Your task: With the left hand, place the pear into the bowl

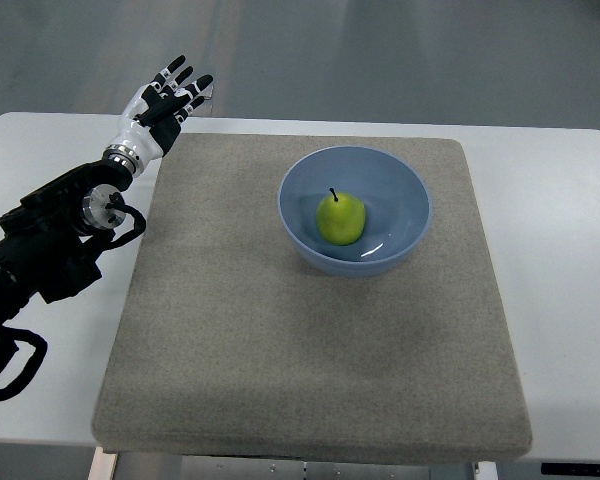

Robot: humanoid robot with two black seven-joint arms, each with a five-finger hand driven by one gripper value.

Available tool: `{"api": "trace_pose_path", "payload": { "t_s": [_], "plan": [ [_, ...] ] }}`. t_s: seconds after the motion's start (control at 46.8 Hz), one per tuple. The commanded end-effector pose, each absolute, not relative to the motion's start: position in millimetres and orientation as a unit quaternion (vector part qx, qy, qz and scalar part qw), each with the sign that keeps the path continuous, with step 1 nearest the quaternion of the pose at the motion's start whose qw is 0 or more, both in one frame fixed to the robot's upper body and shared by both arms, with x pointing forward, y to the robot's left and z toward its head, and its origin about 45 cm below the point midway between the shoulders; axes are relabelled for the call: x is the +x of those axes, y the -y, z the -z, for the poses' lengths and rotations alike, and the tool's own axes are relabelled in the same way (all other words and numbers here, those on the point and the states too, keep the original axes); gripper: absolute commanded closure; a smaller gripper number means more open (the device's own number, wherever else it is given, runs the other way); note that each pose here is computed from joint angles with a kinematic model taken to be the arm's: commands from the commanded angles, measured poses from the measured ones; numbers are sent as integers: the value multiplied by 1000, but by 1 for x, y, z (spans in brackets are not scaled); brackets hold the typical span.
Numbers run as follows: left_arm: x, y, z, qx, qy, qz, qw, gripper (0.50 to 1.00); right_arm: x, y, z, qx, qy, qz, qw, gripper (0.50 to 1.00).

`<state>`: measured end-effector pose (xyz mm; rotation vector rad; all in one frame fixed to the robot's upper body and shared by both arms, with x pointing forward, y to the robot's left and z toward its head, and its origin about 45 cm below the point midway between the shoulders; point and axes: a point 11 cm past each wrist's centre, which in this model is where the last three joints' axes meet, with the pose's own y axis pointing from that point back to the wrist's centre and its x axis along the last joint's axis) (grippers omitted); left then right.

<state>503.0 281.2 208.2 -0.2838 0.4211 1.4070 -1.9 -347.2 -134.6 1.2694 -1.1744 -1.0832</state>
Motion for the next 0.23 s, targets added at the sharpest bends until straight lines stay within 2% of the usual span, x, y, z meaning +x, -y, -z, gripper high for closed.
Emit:
{"api": "trace_pose_path", "payload": {
  "t_s": [0.0,0.214],
  "plan": [
    [503,-282,-208,-129,-191,-640,733,508,1,342,135,535,489,456,517,574],
    [503,-285,-208,-128,-190,-641,732,508,1,335,136,539,482,455,521,574]
  ]
}}
